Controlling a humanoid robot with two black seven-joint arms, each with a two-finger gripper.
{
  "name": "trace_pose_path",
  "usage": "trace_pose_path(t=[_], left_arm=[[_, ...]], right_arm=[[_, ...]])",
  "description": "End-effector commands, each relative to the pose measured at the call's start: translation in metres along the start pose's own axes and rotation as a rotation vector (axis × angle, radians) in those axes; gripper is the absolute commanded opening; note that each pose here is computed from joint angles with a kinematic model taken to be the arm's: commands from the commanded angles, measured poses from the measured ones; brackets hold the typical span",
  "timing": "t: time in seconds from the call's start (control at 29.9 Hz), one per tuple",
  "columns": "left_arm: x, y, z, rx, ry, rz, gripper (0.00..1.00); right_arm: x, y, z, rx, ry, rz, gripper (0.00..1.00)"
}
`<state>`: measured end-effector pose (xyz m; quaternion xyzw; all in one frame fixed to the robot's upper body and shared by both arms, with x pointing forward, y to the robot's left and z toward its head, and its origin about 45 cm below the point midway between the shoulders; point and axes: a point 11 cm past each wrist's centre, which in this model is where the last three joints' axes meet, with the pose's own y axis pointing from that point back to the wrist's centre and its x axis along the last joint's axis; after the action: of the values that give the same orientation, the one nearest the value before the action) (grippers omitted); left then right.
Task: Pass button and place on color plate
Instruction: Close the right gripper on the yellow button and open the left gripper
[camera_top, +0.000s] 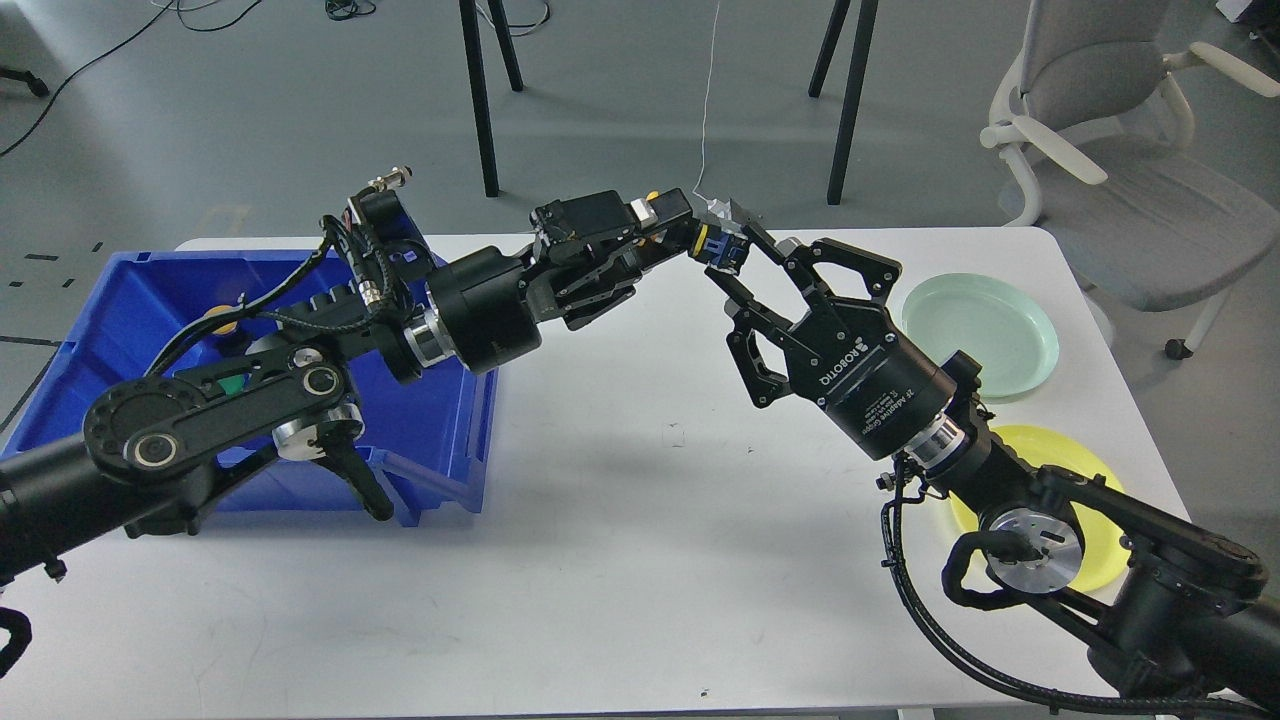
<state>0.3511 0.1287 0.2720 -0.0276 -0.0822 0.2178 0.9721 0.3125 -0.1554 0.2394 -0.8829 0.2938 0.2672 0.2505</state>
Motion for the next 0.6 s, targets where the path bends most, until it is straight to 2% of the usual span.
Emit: trace_pose_path(t=[0.0,0.17,0.3,0.57], left_arm=[[-0.0002,0.0004,-0.0008,0.002,0.001,0.0,0.57],[0.0,0.0004,-0.0008,0.002,0.0,0.002,0.6],[-0.0001,0.0011,-0.0021,0.004,0.003,0.004,0.67],[-0.0006,0.0021,-0.0037,0.006,0.007,0.006,0.68]], right_arm=[[0.0002,0.0001,-0.0004,0.002,-0.001,0.001,0.2],[0.0004,0.0005,0.0,0.002,-0.001,0.002,0.2],[-0.0007,0.0,-0.0005,0.003,-0.003,-0.002,0.19],[-0.001,0.0003,-0.0001,0.003,-0.004,-0.002,0.19]])
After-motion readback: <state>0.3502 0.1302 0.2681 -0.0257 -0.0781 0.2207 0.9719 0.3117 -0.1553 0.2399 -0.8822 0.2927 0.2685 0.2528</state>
